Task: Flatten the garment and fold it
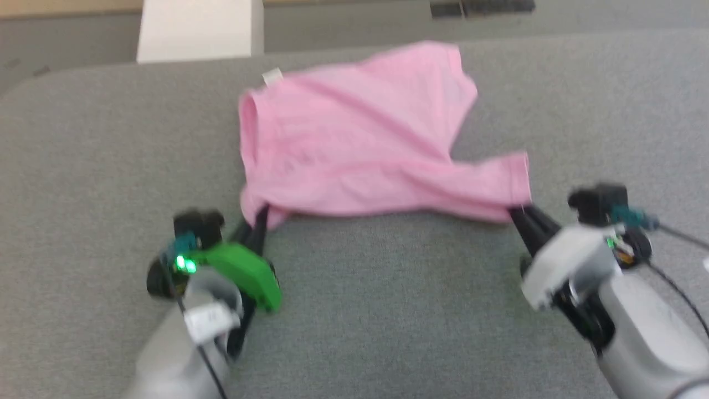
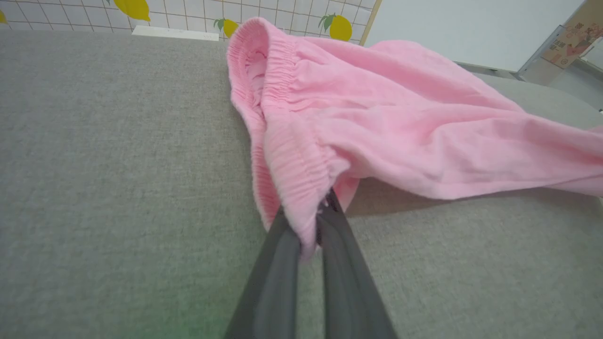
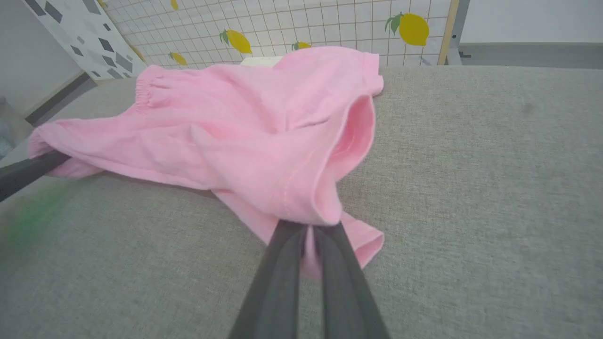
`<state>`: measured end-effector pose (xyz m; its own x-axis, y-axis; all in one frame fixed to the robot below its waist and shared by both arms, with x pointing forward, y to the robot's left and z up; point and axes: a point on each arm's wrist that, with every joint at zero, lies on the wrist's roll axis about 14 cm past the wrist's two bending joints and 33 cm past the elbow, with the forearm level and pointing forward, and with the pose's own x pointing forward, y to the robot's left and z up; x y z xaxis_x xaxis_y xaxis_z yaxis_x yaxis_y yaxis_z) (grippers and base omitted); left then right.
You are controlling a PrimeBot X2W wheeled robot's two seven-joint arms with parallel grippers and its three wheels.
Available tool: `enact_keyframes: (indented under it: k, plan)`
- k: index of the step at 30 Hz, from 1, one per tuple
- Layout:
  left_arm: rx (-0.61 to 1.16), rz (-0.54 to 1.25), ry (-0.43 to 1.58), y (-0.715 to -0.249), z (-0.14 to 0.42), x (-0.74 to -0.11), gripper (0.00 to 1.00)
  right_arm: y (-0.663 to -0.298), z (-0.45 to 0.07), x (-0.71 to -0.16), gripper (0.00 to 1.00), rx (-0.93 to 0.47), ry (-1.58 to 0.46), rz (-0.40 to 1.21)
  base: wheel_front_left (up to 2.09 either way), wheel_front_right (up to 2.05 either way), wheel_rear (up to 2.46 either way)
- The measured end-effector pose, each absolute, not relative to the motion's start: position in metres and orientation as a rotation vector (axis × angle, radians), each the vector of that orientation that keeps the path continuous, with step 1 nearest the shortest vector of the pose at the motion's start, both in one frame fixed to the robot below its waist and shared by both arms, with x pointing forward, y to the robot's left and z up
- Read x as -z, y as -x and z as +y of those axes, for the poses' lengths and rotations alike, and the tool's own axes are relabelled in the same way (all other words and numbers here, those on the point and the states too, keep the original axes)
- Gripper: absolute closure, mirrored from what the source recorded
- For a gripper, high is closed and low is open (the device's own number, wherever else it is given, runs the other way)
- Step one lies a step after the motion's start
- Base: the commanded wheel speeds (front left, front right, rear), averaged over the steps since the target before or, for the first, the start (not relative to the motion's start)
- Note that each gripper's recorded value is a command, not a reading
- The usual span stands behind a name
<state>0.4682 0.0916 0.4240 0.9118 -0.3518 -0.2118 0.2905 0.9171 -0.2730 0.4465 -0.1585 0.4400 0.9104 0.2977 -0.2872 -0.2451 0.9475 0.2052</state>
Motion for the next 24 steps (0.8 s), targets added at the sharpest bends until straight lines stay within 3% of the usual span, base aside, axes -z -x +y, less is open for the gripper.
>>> enact_keyframes:
  k: [15,19,24]
  plan:
    - [0.316,0.329,0.214,-0.326,0.103,-0.464,1.0,-0.304,-0.174,-0.453,1.0,-0.18,-0.206,0.426,0.0,0.0,0.0]
    - [0.307,0.369,0.238,-0.302,0.104,-0.469,1.0,-0.283,-0.173,-0.453,1.0,-0.16,-0.214,0.476,0.0,0.0,0.0]
    - [0.321,0.365,0.255,-0.3,0.101,-0.476,1.0,-0.286,-0.173,-0.455,1.0,-0.152,-0.211,0.502,0.0,0.0,0.0]
